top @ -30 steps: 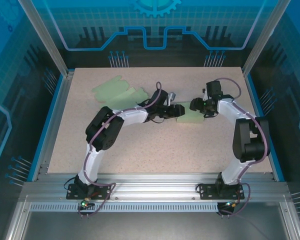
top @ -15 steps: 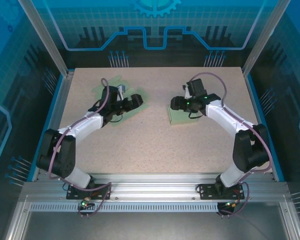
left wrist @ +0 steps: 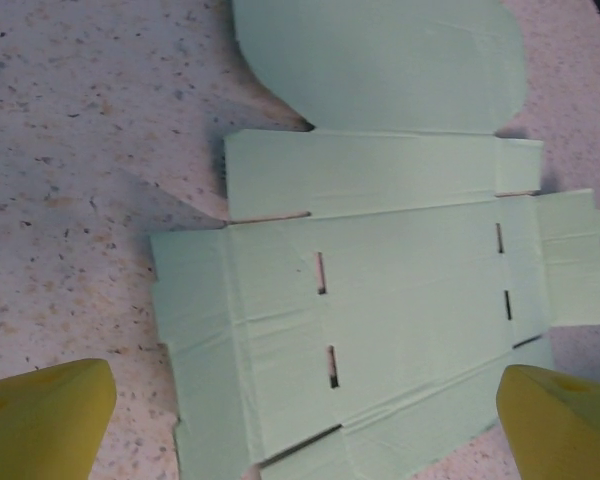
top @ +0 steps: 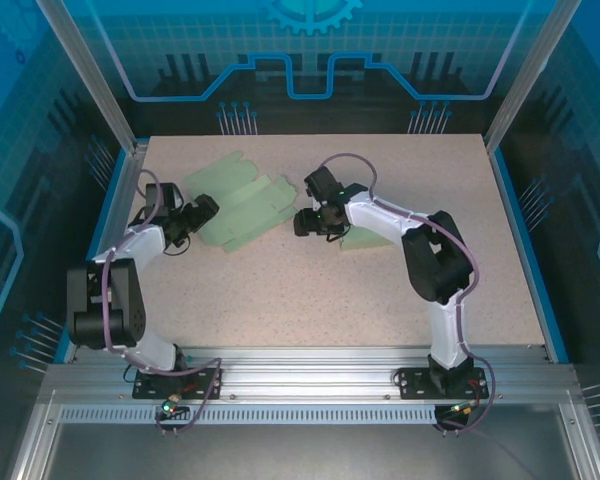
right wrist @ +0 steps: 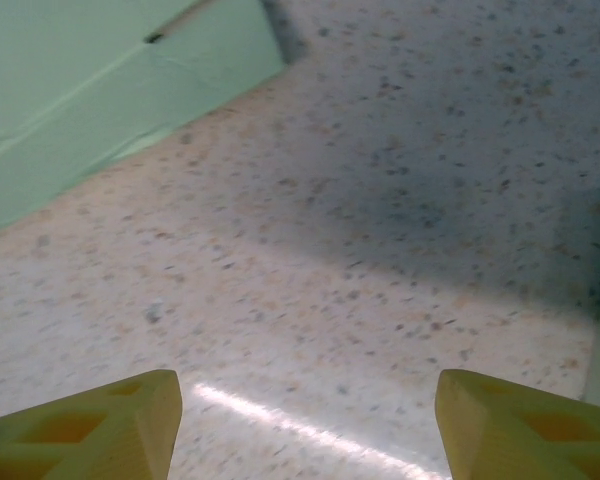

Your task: Fold the paper box

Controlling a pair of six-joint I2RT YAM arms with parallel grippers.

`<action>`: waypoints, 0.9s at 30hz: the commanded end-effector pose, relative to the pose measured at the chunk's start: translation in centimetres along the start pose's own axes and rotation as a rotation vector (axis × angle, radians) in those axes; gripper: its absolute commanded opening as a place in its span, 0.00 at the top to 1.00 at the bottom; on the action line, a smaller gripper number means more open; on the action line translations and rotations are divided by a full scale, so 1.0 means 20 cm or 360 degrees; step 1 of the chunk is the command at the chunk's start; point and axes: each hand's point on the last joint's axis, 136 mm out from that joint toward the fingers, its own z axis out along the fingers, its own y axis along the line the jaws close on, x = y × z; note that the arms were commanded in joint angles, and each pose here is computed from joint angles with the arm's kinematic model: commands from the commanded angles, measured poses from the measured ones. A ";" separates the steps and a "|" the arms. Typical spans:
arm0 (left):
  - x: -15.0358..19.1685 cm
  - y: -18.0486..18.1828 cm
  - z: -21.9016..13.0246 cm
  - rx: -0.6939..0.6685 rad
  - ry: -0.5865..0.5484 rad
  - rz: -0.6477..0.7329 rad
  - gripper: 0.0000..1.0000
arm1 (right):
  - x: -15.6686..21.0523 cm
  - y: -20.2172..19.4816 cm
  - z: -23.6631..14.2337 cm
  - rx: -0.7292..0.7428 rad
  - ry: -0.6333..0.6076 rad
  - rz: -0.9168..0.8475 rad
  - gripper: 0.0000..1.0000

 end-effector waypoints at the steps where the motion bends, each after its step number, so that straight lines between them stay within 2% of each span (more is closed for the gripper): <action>1: 0.03 0.00 0.08 0.0054 0.0122 0.0019 0.01 | 0.01 -0.14 0.02 0.0210 0.0058 0.0017 0.31; 6: 0.11 0.00 0.17 0.0127 0.0232 -0.0043 0.02 | 0.01 -0.32 0.04 0.0271 0.0067 0.0113 0.31; 10: 0.17 0.01 0.22 0.0146 0.0278 -0.0062 0.09 | 0.01 -0.42 0.02 0.0269 0.0054 0.0186 0.31; 13: 0.21 -0.02 0.25 0.0191 0.0315 -0.0075 0.24 | 0.00 -0.48 0.00 0.0272 0.0045 0.0230 0.31; 18: 0.31 -0.11 0.30 0.0309 0.0378 -0.0110 0.63 | -0.01 -0.40 0.00 0.0075 0.0007 0.0303 0.29; 23: 0.40 -0.23 0.28 0.0581 0.0380 -0.0348 0.83 | -0.03 -0.19 0.02 -0.0343 -0.0022 0.0466 0.24; 27: 0.45 -0.31 0.25 0.0761 0.0353 -0.0528 0.85 | -0.07 -0.04 -0.01 -0.0605 -0.0095 0.0565 0.17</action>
